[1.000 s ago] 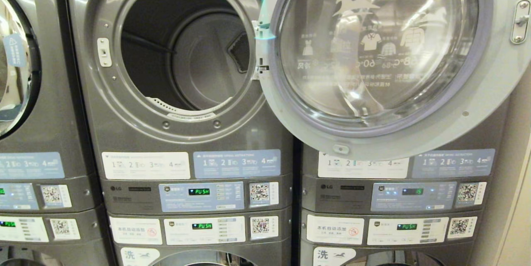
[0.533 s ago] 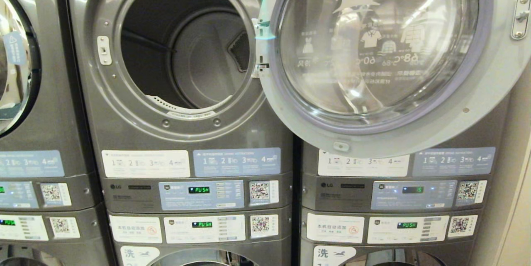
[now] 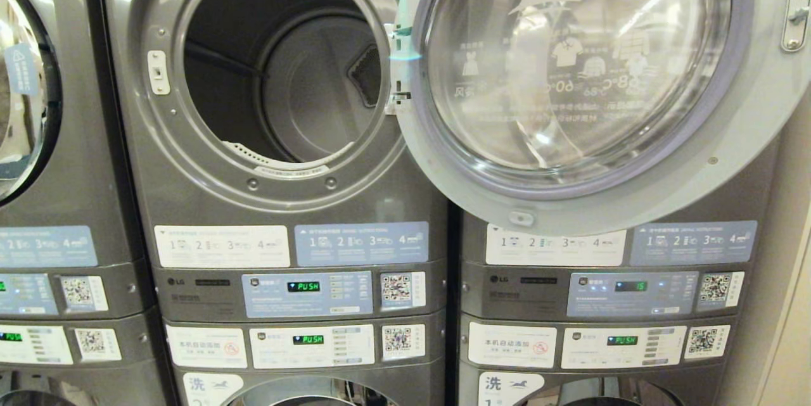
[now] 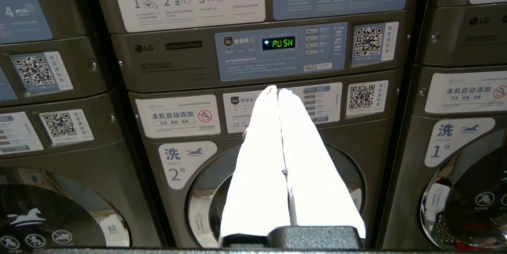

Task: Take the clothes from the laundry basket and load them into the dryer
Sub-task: Take the clothes out of the basket

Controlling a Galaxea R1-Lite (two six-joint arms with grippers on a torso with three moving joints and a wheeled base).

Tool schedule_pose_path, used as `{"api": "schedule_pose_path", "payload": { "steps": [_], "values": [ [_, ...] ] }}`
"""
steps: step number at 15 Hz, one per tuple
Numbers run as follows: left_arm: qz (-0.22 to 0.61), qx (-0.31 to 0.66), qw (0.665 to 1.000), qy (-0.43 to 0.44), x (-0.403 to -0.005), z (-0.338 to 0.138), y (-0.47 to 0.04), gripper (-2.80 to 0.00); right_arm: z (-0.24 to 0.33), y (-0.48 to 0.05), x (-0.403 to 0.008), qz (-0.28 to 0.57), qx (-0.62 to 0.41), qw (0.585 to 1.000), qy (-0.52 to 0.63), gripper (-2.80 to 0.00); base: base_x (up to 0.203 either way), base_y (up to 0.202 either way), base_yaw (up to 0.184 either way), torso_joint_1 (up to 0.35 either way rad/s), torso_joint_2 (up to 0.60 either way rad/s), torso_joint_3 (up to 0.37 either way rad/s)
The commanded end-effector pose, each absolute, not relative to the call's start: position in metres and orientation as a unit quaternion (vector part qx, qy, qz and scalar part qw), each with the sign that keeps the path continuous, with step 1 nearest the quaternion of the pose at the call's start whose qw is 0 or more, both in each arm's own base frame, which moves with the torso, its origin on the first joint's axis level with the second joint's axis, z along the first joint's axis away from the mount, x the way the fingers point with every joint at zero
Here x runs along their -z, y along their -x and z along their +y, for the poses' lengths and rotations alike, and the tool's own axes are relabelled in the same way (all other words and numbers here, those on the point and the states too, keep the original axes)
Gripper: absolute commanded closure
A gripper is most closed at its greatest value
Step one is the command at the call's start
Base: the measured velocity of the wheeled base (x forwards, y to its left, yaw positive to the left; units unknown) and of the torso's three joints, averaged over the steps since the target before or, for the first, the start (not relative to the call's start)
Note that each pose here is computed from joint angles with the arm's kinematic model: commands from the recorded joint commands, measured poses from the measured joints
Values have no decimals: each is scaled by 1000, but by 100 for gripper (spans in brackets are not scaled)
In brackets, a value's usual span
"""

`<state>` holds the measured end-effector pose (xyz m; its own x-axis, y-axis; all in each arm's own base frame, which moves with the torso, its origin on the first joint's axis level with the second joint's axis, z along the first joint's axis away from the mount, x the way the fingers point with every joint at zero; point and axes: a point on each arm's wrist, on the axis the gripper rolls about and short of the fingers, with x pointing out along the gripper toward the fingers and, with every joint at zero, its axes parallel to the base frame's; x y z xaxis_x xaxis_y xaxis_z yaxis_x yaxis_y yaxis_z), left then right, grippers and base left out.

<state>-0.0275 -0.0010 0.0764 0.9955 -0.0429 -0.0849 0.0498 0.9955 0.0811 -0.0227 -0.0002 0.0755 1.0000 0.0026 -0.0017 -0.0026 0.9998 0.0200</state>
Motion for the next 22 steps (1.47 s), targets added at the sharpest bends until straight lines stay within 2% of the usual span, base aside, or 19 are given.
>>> {"api": "schedule_pose_path", "payload": {
  "steps": [1, 22],
  "values": [
    [41, 23, 998, -42, -76, -1, 28, 0, 0, 23, -76, 2, -2, 1000, -10, 0, 0, 0, 0, -42, 100, 66],
    [41, 24, 998, -39, -77, -1, 28, 0, 0, 23, -76, 1, -2, 1000, -10, 0, 0, 0, 0, -66, 148, 77]
  ]
}}
